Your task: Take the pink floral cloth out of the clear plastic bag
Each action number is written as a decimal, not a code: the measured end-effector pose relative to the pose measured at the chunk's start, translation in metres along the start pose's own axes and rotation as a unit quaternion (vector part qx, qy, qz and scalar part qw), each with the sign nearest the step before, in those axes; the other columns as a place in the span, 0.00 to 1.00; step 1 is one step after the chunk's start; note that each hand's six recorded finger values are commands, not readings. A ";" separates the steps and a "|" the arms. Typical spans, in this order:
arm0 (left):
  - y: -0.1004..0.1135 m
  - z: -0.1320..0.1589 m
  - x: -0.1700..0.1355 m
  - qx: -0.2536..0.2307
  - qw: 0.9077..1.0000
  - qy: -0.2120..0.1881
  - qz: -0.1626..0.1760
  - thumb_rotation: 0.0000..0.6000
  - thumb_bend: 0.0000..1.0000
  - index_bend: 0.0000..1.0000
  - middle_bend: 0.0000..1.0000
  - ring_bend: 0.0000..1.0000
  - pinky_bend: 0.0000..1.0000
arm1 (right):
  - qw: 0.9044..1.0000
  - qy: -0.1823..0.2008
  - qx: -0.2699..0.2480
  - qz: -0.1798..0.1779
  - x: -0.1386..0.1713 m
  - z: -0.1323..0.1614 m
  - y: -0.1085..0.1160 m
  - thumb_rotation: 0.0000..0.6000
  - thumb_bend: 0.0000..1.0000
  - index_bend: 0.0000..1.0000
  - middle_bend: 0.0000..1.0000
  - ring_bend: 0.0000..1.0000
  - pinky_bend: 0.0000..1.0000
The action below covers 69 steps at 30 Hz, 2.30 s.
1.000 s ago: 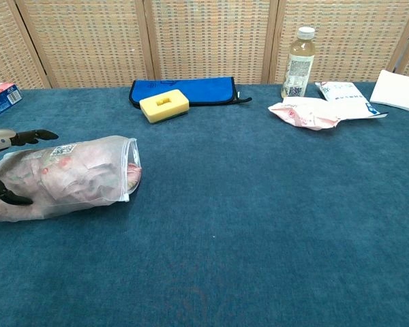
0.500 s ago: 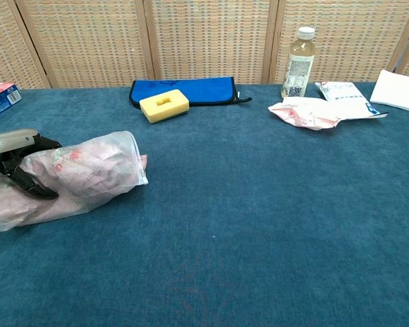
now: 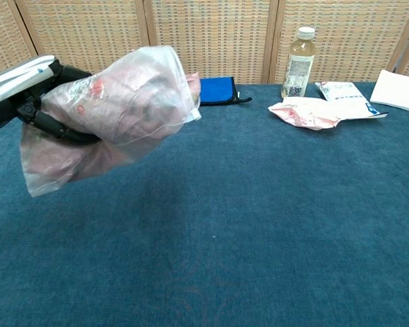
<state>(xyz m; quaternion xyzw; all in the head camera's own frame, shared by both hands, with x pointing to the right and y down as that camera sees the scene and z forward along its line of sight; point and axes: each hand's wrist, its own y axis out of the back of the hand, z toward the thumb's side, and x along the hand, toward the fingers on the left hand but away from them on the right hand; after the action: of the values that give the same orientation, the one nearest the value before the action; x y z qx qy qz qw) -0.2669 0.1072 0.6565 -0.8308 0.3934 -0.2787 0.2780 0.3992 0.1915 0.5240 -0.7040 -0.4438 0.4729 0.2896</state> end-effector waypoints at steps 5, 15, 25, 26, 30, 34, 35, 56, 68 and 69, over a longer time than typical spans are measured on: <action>-0.012 0.032 0.023 -0.025 0.998 -0.052 0.015 1.00 0.21 0.63 0.61 0.57 0.56 | 0.996 0.022 -0.084 0.017 -0.022 0.014 0.013 1.00 0.00 0.18 0.00 0.00 0.00; -0.043 0.085 0.061 -0.021 0.993 -0.111 0.013 1.00 0.21 0.63 0.61 0.57 0.56 | 0.981 0.049 -0.171 0.072 -0.076 0.060 0.027 1.00 0.00 0.26 0.00 0.00 0.00; -0.065 0.133 0.094 -0.034 0.990 -0.134 0.018 1.00 0.21 0.63 0.61 0.57 0.56 | 0.974 0.067 -0.180 0.124 -0.095 0.109 0.020 1.00 0.00 0.28 0.00 0.00 0.00; -0.067 0.137 0.097 -0.037 0.990 -0.133 0.018 1.00 0.21 0.64 0.61 0.57 0.56 | 0.973 0.070 -0.181 0.128 -0.097 0.115 0.020 1.00 0.00 0.28 0.00 0.00 0.00; -0.072 0.143 0.104 -0.043 0.990 -0.130 0.019 1.00 0.21 0.64 0.61 0.57 0.56 | 0.970 0.080 -0.182 0.140 -0.099 0.129 0.017 1.00 0.00 0.29 0.00 0.00 0.00; -0.074 0.146 0.107 -0.052 0.990 -0.127 0.022 1.00 0.21 0.64 0.61 0.57 0.56 | 0.969 0.087 -0.178 0.150 -0.101 0.139 0.014 1.00 0.00 0.29 0.00 0.00 0.00; -0.074 0.146 0.107 -0.055 0.990 -0.127 0.023 1.00 0.21 0.64 0.61 0.57 0.56 | 0.969 0.088 -0.177 0.151 -0.101 0.140 0.014 1.00 0.00 0.29 0.00 0.00 0.00; -0.073 0.152 0.111 -0.087 0.987 -0.125 0.041 1.00 0.21 0.64 0.62 0.57 0.56 | 0.956 0.089 -0.180 0.216 -0.109 0.167 -0.002 1.00 0.00 0.21 0.00 0.00 0.00; -0.080 0.158 0.111 -0.112 0.985 -0.121 0.045 1.00 0.21 0.64 0.62 0.57 0.56 | 0.956 0.113 -0.169 0.211 -0.116 0.180 -0.010 1.00 0.00 0.21 0.00 0.00 0.00; -0.081 0.158 0.111 -0.111 0.985 -0.122 0.044 1.00 0.21 0.64 0.62 0.57 0.56 | 0.957 0.113 -0.167 0.210 -0.117 0.181 -0.011 1.00 0.00 0.22 0.00 0.00 0.00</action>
<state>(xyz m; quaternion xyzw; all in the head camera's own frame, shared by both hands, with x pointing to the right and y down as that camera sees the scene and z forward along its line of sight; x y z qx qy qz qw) -0.0596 0.0990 0.6295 -0.8662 0.4214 -0.1175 0.2415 0.2099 0.0895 0.5115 -0.8686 -0.3227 0.3594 0.1105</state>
